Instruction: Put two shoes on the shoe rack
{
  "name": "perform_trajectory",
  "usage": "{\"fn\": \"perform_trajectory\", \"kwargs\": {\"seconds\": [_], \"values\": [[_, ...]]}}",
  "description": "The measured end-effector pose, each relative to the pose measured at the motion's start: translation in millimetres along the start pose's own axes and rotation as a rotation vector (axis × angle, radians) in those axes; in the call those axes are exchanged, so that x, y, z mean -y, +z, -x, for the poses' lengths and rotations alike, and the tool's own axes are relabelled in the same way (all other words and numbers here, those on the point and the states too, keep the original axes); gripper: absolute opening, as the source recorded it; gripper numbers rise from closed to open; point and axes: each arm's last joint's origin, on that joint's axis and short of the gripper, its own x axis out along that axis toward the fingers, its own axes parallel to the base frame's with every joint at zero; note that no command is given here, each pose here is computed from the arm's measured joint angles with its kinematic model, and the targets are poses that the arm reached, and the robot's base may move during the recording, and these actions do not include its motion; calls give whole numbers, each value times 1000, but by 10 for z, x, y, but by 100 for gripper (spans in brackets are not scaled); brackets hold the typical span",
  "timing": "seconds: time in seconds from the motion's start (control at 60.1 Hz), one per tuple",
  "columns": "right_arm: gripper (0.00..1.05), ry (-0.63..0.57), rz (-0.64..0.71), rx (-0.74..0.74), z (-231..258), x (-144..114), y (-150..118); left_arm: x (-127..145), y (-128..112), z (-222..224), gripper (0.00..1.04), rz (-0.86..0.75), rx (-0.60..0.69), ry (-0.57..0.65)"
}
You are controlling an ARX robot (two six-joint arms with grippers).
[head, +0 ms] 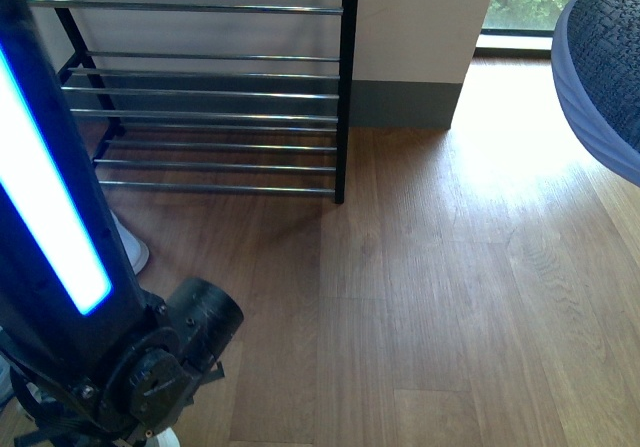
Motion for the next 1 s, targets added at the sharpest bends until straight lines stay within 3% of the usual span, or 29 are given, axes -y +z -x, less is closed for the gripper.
{"fn": "perform_trajectory", "kwargs": {"seconds": [0.283, 0.516, 0.766, 0.999], "values": [[1, 0, 0, 0, 0, 0, 0, -216, 320, 648, 2, 46, 152, -129], [1, 0, 0, 0, 0, 0, 0, -675, 461, 1266, 2, 70, 304, -211], [1, 0, 0, 0, 0, 0, 0, -1261, 385, 1959, 2, -24, 484, -246], [1, 0, 0, 0, 0, 0, 0, -1599, 243, 2470, 2, -104, 650, -269]]}}
